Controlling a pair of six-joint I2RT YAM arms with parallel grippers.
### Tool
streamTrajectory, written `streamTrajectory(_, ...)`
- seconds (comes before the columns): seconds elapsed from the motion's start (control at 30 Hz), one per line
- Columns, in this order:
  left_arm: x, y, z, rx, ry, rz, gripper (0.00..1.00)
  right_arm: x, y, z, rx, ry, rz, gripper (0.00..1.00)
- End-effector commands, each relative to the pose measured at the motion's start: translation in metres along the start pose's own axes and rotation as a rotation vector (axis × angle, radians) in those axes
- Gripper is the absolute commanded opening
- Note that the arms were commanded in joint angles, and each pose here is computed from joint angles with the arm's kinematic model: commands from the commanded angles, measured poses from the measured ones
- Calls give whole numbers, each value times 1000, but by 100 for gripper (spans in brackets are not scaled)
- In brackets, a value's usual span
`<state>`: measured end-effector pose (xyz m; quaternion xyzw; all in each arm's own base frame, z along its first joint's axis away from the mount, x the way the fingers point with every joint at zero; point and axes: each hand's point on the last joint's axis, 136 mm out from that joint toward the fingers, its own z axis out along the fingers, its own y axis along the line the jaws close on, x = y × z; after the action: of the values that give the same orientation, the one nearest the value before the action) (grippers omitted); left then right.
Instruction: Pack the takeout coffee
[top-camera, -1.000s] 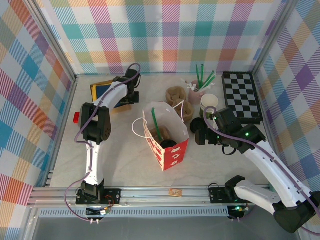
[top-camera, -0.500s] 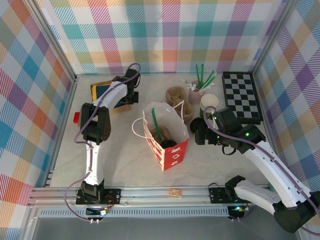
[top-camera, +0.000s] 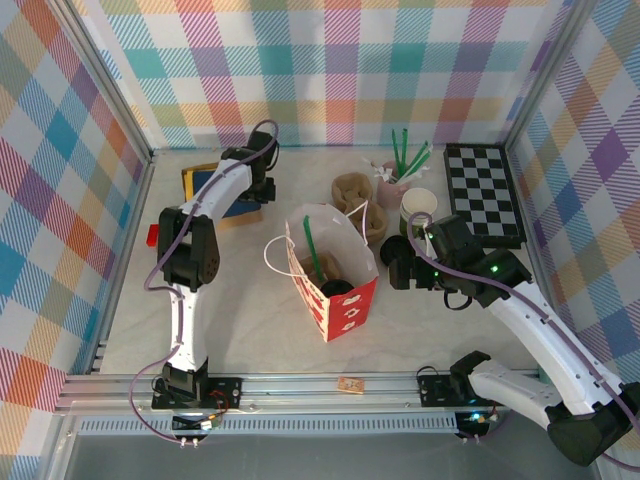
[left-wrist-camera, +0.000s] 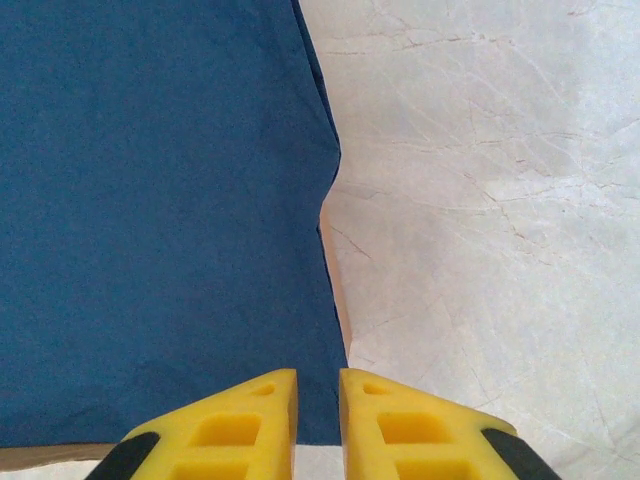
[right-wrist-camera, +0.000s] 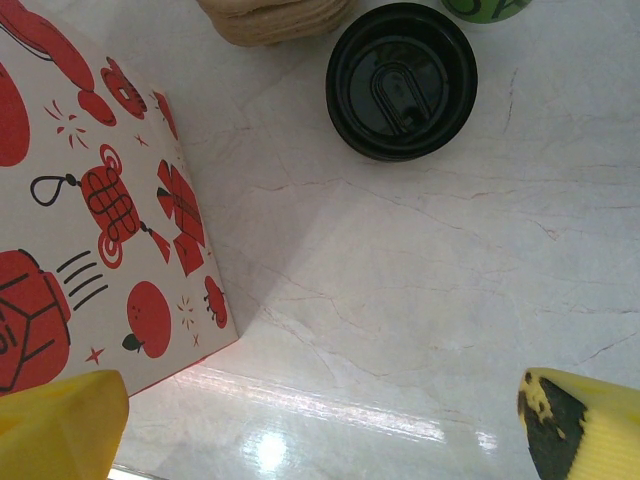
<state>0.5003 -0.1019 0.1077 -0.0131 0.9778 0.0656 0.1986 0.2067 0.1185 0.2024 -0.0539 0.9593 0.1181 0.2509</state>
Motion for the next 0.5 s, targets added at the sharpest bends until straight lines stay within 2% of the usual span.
streamTrajectory(0.0, -11, 11, -25, -6, -39, -16, 19, -2, 1, 0, -14, -12, 17, 99)
streamTrajectory(0.13, -6, 6, -20, 15, -3, -6, 22, -3, 2, -1, -13, -13, 15, 100)
streamTrajectory(0.17, -4, 5, -17, 16, 8, -5, 28, -3, 1, -1, -11, -14, 15, 99)
streamTrajectory(0.23, -1, 5, -13, 11, 20, -5, 34, -4, 1, -2, -11, -15, 14, 100)
streamTrajectory(0.47, 4, 5, -2, -2, 40, -1, 33, -5, 1, -2, -7, -14, 12, 99)
